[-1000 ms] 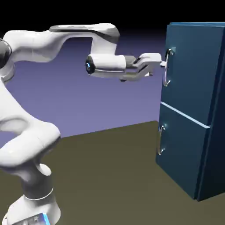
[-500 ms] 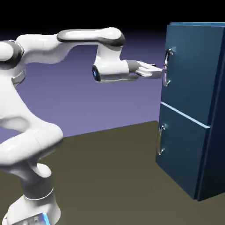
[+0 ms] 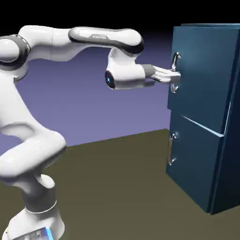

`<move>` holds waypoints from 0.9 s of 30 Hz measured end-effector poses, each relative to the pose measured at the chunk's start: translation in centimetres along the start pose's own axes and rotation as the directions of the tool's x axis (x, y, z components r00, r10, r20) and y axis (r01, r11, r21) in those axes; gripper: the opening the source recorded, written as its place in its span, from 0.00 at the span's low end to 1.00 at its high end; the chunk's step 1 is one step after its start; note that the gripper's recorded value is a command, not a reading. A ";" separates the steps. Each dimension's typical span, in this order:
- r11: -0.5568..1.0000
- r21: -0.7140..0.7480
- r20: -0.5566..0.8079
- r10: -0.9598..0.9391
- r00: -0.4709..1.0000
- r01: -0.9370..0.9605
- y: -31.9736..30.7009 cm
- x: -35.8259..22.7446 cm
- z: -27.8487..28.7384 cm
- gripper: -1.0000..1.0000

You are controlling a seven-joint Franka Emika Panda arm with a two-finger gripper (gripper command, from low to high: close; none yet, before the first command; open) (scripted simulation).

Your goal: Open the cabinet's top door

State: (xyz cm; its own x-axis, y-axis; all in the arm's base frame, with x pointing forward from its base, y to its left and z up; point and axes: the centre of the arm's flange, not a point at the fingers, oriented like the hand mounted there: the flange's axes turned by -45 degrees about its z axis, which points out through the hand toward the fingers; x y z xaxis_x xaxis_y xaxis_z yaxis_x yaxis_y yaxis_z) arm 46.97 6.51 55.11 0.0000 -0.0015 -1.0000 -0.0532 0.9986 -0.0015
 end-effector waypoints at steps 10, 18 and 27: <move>0.998 -0.069 0.000 0.001 1.000 -0.001 -1.1 0.0 -1.7 0.00; 0.979 -0.205 0.000 0.000 1.000 0.000 -3.5 0.0 -4.8 0.00; 0.926 -0.377 0.000 -0.001 1.000 0.001 -7.3 0.0 -8.2 0.00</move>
State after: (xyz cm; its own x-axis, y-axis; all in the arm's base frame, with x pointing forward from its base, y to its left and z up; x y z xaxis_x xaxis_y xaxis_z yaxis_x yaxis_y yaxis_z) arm 39.13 -1.17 55.11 0.0003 -0.0023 -1.0000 -0.4257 0.9048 -0.0023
